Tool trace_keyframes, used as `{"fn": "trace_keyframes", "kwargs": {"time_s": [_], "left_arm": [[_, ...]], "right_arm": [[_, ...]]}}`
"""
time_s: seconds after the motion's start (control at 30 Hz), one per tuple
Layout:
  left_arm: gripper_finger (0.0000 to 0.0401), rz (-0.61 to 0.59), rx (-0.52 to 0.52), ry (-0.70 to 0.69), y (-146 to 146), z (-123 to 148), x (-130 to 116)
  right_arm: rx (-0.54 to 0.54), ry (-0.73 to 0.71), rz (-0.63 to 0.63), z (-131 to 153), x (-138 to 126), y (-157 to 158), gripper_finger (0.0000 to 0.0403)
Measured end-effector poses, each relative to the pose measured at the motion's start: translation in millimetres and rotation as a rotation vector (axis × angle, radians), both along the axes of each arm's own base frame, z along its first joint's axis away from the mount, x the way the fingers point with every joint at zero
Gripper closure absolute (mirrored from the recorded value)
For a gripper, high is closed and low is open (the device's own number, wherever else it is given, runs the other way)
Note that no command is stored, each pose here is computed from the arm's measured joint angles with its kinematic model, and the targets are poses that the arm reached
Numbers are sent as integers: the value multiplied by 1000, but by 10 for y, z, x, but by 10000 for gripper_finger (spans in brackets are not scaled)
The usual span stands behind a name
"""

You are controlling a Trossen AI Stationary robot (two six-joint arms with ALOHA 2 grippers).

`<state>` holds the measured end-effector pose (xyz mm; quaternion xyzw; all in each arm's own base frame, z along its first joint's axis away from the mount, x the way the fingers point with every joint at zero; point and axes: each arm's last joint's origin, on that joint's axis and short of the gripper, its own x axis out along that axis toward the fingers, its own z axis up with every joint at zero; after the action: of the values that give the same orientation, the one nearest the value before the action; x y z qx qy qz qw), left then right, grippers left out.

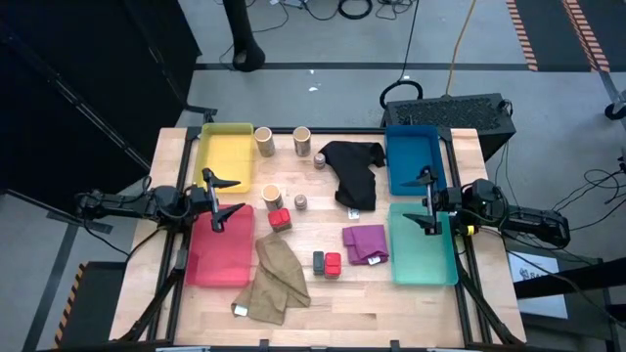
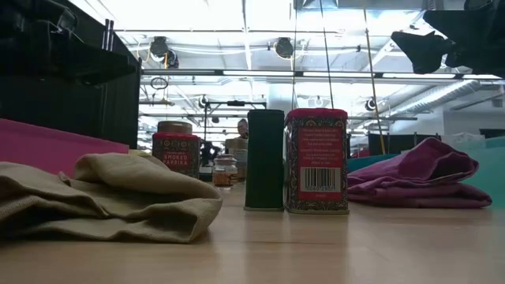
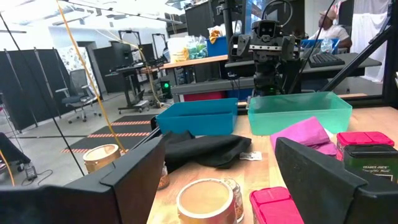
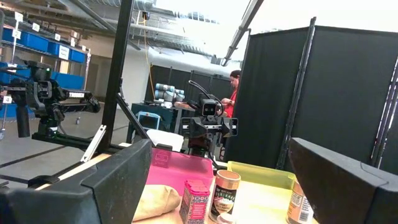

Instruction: Sort spices by type

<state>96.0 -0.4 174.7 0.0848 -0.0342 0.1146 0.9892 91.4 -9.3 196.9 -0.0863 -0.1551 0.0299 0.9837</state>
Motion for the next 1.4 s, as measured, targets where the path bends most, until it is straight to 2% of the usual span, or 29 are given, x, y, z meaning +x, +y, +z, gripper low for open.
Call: {"fn": "trace_keyframes", "kwargs": {"time_s": [1.1,1.17,1.2,1.27,1.3,1.4], "left_arm": [[90,0,-1,-3,0,2,0],[90,-19,-72,-37,-3,20,-1],[90,-43,-146,-62,-8,29,-2],[90,-81,-310,-128,-12,62,-5],[90,-108,-392,-168,-15,87,-9],[90,-176,-405,-193,-34,120,-13]], "right_arm": [[0,0,0,0,0,0,39],[0,-1,1,0,0,0,39],[37,1,15,3,-1,1,39],[193,22,91,0,0,10,39],[216,27,98,-2,2,10,39],[224,37,112,-8,6,14,39]]}}
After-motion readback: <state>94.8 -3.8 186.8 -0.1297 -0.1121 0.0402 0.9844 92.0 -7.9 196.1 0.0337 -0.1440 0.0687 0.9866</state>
